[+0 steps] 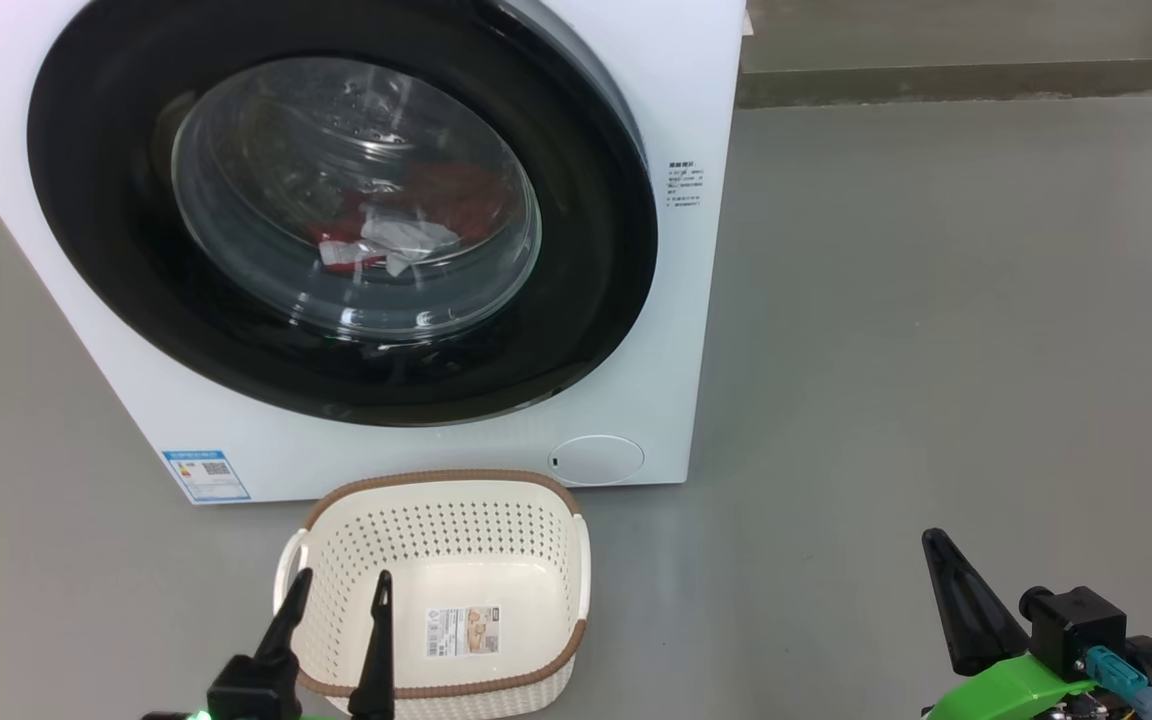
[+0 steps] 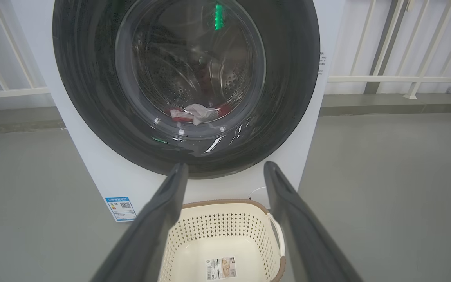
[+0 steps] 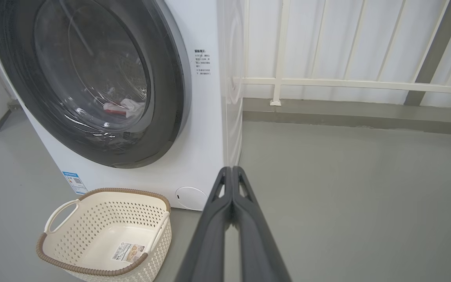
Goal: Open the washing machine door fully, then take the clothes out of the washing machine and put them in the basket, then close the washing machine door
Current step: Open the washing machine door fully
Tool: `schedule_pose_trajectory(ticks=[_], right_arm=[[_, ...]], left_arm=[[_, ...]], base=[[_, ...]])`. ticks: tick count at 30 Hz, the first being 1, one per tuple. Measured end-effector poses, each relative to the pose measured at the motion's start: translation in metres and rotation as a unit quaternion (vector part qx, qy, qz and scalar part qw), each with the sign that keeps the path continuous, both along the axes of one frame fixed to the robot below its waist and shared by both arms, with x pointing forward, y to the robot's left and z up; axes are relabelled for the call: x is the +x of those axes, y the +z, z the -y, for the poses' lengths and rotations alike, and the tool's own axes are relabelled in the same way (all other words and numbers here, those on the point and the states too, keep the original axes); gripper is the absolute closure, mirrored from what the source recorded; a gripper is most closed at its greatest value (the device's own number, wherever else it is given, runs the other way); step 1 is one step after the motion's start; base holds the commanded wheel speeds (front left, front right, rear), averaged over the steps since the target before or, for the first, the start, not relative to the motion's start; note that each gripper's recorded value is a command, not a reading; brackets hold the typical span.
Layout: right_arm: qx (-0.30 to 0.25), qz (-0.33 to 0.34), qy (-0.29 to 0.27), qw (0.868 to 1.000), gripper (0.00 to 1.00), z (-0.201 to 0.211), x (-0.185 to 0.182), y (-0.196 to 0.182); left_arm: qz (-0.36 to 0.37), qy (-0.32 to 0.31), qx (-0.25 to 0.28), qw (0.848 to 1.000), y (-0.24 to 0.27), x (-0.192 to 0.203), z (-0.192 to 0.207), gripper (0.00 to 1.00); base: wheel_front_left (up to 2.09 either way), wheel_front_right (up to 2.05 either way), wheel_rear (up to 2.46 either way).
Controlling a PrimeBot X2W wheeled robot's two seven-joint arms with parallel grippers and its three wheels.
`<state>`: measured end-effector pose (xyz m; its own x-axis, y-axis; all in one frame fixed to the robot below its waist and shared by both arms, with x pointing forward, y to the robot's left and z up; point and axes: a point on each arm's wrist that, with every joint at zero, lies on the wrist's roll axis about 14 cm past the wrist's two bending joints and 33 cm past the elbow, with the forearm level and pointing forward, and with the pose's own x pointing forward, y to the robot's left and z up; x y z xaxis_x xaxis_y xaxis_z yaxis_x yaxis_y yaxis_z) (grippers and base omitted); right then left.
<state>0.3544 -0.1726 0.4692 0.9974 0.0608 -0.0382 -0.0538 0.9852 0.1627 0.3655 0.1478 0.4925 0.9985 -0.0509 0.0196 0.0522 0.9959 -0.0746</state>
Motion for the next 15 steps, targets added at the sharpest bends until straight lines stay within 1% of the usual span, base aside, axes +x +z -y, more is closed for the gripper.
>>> schedule_pose_trajectory(ticks=[6,10,12,14,15], right_arm=[[0.015,0.014,-0.004,1.0,1.0,0.001,0.004,0.009],[0.047,0.025,-0.016,0.998,1.0,0.006,0.01,0.016],[0.071,0.033,-0.024,0.997,1.0,0.008,0.015,0.022],[0.13,0.038,-0.039,0.99,1.0,0.012,0.02,0.025],[0.147,0.039,-0.043,0.987,1.0,0.013,0.023,0.025]], left_arm=[[-0.001,0.002,-0.003,1.0,-0.001,-0.001,-0.001,0.0],[-0.004,0.006,-0.013,1.0,-0.002,0.0,-0.003,0.0],[-0.005,0.005,-0.013,1.0,-0.003,0.0,-0.003,0.0],[-0.005,0.004,-0.013,1.0,-0.003,0.001,-0.002,0.0],[-0.005,0.003,-0.013,1.0,-0.003,0.002,-0.001,0.0]], base=[[0.0,0.0,0.0],[0.0,0.0,0.0],[0.0,0.0,0.0],[0.0,0.0,0.0],[0.0,0.0,0.0]])
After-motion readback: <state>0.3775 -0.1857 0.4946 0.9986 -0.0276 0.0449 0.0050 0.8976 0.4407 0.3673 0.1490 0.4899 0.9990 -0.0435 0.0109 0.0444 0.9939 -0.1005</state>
